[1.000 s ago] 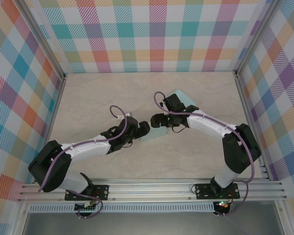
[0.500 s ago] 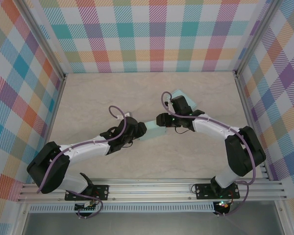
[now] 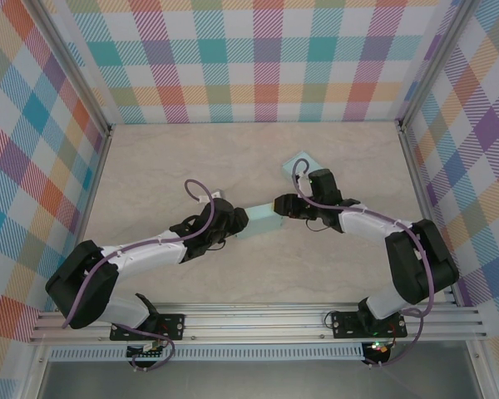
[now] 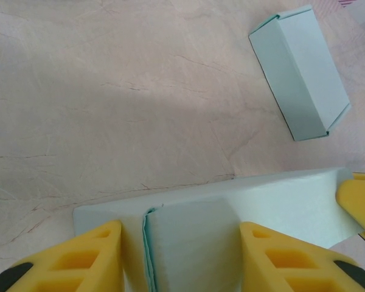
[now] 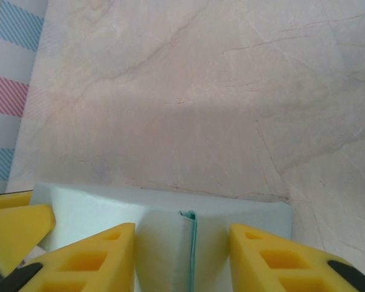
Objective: Fold the paper box
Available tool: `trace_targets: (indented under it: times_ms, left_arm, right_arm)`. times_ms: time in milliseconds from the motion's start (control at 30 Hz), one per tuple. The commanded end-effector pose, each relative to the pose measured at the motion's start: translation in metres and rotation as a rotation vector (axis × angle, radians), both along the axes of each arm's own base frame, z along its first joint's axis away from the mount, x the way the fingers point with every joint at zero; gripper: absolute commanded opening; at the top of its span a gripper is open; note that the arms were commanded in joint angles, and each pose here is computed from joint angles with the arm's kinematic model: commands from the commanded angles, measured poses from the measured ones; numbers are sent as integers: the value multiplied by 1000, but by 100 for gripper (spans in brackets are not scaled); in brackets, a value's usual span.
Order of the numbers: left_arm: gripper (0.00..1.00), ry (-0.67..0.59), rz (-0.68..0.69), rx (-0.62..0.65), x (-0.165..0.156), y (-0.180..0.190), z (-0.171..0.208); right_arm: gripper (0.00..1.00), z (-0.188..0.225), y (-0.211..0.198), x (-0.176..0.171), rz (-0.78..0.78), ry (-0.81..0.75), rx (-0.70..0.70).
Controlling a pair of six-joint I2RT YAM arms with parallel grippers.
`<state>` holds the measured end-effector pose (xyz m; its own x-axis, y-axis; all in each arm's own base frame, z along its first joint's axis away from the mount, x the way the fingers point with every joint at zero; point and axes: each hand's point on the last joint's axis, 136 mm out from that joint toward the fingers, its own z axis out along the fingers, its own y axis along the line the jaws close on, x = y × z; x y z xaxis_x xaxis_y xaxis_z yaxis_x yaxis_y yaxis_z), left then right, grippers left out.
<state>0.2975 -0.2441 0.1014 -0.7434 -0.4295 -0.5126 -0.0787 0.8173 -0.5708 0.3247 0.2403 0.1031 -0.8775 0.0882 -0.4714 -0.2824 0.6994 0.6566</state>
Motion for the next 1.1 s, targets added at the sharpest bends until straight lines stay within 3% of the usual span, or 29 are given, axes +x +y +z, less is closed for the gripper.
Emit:
trace_targets:
  times_ms: [0,233,533,667,1067]
  left_arm:
    - [28,297,6,332,-60,63,-92]
    - [24,294,10,325,-59,63,-91]
    - [19,295,10,325,-58,62,-91]
    - [19,295,11,322,-59,62,-91]
    - [15,301,11,312,-59,60,-92]
  right_arm:
    - [35,-44,-25,-23,-44,169,-37]
    - [33,-48,-28,-24,-34,177,57]
    - [37,-35,-28,-29,8,134,59]
    - [31,-33,-32,-30,6,121,64]
    - [26,-61,-30,-42,48,179,73]
